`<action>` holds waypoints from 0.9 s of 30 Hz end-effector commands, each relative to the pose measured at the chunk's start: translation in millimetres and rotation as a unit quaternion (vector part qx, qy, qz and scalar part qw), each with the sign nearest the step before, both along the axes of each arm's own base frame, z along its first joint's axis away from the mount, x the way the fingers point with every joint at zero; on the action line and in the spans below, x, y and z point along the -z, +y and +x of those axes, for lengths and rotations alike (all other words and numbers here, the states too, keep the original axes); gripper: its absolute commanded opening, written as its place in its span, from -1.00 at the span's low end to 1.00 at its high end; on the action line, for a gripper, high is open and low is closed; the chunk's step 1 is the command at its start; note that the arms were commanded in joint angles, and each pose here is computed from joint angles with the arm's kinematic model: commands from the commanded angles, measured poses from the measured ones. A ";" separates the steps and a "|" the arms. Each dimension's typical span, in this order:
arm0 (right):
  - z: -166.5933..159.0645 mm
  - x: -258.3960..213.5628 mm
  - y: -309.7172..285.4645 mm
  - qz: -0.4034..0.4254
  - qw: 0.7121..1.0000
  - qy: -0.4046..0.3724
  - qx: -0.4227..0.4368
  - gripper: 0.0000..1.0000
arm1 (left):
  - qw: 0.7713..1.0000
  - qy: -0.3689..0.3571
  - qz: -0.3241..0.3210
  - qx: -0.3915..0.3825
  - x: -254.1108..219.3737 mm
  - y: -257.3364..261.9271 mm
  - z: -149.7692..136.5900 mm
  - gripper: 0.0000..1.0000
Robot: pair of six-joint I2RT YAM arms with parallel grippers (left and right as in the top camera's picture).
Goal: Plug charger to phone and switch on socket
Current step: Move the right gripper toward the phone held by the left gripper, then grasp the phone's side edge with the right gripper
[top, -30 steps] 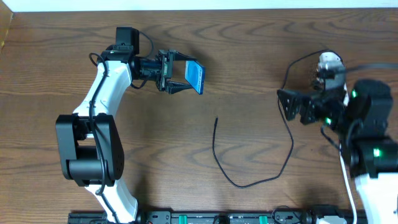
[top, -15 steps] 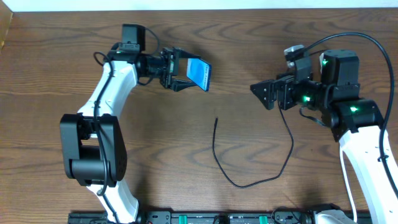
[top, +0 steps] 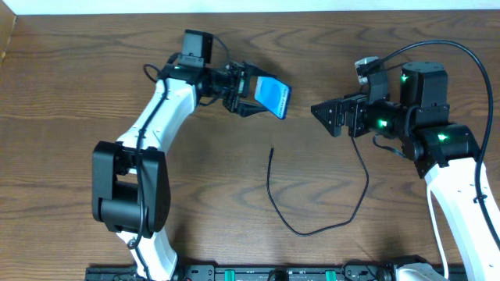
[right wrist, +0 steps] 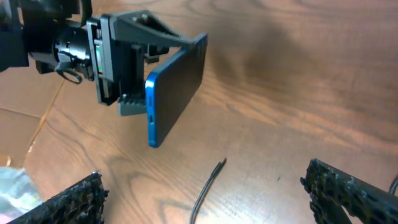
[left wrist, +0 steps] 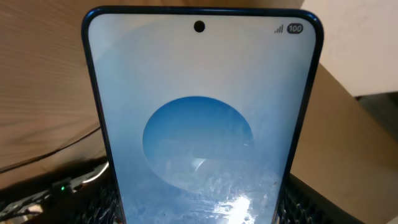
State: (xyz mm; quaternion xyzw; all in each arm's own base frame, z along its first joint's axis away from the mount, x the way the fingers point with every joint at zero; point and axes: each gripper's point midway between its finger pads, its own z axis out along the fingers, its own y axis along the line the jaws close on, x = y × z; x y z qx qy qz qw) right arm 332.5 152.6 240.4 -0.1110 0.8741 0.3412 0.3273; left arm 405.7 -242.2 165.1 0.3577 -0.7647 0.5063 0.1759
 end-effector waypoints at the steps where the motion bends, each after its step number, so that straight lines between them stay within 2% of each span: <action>1: 0.8 -5.8 4.7 0.020 1.000 0.019 0.009 0.99 | 1.000 -0.011 -0.010 -0.002 -23.8 -14.1 -3.6 -0.85; 6: 2.9 4.1 7.5 0.027 0.998 0.046 0.017 0.99 | 1.000 -0.012 -0.016 -0.002 -29.0 -32.7 -4.7 -0.85; 15: -1.0 32.3 35.8 0.009 0.997 0.076 -0.024 0.99 | 0.999 -0.031 -0.008 0.004 -30.0 -55.5 -9.0 -0.85; 23: 7.7 49.4 31.8 -0.047 0.996 0.070 0.009 0.99 | 0.999 -0.030 -0.009 0.021 -30.0 -68.9 -19.5 -0.85; 27: 13.3 52.5 24.7 -0.068 0.995 0.062 0.030 0.89 | 0.999 -0.021 -0.010 0.023 -29.9 -73.0 -22.9 -0.85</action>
